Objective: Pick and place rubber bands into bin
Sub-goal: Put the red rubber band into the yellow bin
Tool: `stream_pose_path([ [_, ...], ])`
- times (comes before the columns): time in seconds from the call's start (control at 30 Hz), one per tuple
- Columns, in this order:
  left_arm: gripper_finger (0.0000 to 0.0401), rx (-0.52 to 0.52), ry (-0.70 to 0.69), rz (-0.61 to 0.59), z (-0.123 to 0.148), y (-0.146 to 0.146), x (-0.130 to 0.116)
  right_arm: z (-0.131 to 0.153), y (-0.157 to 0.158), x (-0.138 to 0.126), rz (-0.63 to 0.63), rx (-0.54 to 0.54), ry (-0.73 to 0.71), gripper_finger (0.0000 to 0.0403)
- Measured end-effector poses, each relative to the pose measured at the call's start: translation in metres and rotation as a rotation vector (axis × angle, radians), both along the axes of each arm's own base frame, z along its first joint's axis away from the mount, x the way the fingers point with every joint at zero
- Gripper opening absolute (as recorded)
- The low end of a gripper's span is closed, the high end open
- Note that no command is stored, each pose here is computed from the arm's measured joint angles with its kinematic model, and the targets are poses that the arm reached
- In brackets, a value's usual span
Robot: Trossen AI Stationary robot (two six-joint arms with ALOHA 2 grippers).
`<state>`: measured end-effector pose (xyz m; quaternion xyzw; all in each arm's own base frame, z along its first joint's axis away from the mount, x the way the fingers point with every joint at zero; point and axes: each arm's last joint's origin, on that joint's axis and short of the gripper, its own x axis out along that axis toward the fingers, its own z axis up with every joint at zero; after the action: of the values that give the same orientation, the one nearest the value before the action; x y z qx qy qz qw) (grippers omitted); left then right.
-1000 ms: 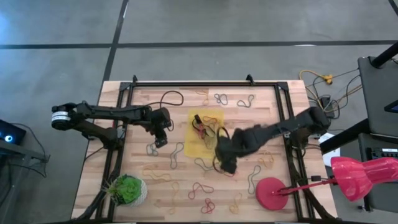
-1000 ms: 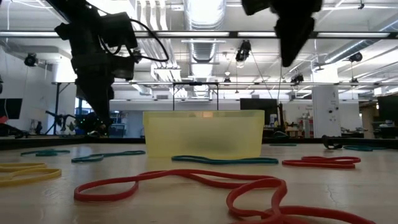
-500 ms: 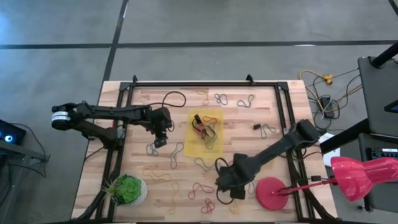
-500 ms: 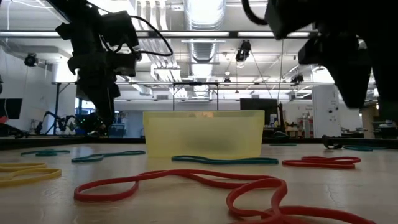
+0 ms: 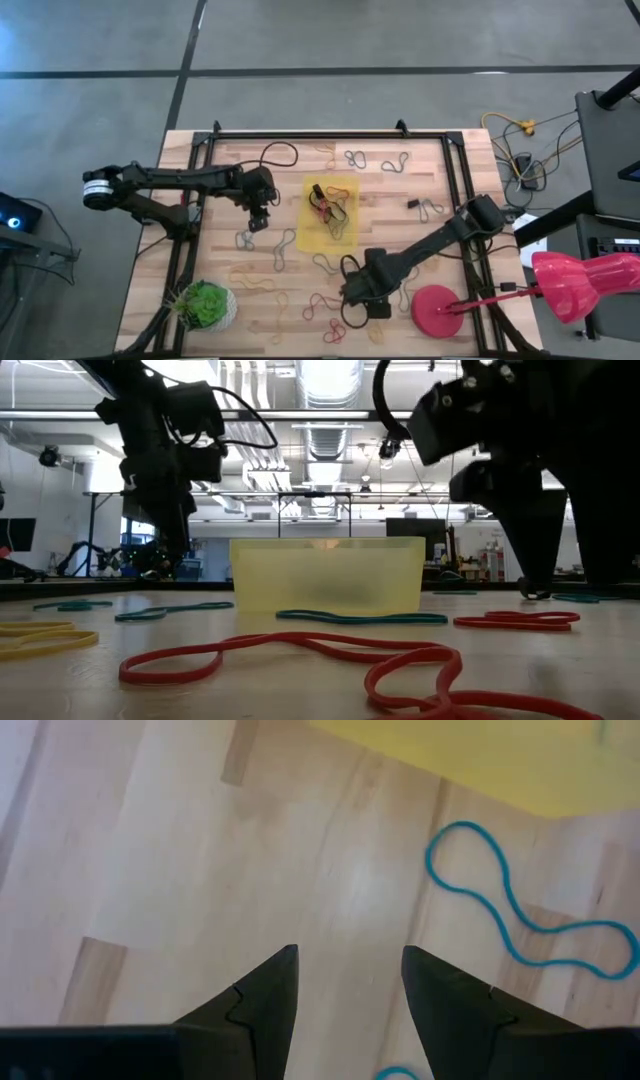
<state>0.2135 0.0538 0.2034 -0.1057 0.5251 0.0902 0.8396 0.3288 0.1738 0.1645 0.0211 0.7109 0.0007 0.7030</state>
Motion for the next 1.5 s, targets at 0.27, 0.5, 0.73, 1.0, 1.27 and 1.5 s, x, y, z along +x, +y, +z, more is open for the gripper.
stream_pose_path([
  [0.27,0.0164,-0.025,-0.029,0.064,0.007,0.001,0.004,-0.025,-0.006,-0.012,0.002,-0.012,0.030,0.0223],
  [0.5,0.0164,-0.099,-0.106,0.197,0.028,0.002,0.013,-0.030,-0.009,-0.017,0.024,-0.011,0.005,0.0223],
  [0.73,0.0164,-0.199,-0.203,0.252,0.054,-0.009,0.020,-0.036,-0.009,-0.015,0.067,-0.054,-0.078,0.0179],
  [1.0,0.0164,-0.210,-0.210,0.194,0.058,-0.025,0.019,-0.050,-0.013,-0.017,0.111,-0.042,-0.147,0.0110],
  [1.27,0.0164,-0.188,-0.263,0.145,0.060,-0.028,0.023,-0.060,-0.018,-0.021,0.100,-0.047,-0.181,0.0051],
  [1.5,0.0164,-0.184,-0.321,0.139,0.064,-0.027,0.028,-0.058,-0.020,-0.018,0.083,-0.047,-0.196,0.0012],
])
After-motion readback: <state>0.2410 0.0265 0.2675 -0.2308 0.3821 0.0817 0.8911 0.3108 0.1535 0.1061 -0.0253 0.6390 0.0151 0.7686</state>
